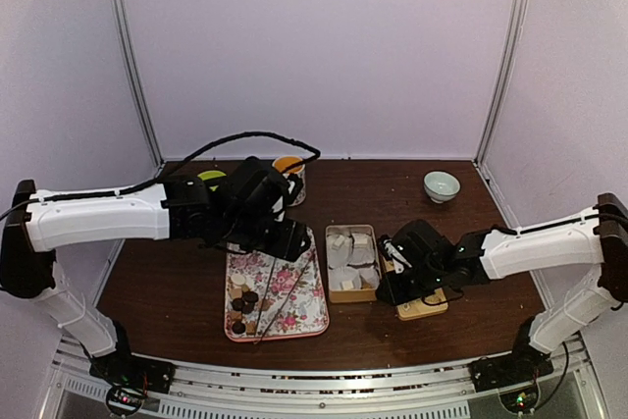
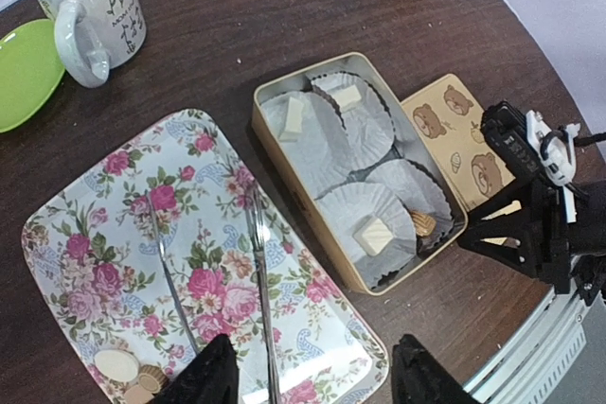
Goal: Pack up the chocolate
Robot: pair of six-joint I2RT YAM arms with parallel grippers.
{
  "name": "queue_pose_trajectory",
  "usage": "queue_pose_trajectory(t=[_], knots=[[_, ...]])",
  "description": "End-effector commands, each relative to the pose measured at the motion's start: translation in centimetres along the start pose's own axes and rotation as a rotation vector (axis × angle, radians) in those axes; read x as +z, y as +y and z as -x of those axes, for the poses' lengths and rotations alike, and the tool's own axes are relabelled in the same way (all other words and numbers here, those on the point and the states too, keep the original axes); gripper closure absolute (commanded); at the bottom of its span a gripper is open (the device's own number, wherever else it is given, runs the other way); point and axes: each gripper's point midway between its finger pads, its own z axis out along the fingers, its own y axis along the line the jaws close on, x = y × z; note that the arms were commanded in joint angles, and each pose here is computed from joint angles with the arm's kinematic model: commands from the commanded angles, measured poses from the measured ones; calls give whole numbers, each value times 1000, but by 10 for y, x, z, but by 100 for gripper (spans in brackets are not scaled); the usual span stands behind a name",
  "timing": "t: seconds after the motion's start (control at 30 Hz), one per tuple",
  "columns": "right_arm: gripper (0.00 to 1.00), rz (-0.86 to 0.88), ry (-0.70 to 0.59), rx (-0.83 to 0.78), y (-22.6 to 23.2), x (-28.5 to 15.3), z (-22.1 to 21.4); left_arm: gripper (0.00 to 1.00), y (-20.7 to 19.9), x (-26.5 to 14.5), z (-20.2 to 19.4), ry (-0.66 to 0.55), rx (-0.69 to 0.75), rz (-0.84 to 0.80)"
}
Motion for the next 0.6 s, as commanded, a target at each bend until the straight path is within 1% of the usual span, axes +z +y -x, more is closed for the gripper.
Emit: queue_pose_trajectory(t=[0.0,0.17,0.23,0.4,0.57], knots=[[79,-11,-100,-21,14,5,39,42,10,-9,1,-21,13,17],[80,-14,-121,-33,25,6,59,42,7,-7,-5,-2,1,-6],[77,-15,-145,-36,25,-2,63,42,2,-4,-8,7,-10,-41],[62,-61,-188,-45,11,-32,64,42,-28,5,-12,8,-45,-187],[39,-126,-223,-21,-16,-59,60,42,-76,18,-24,46,-22,-272]])
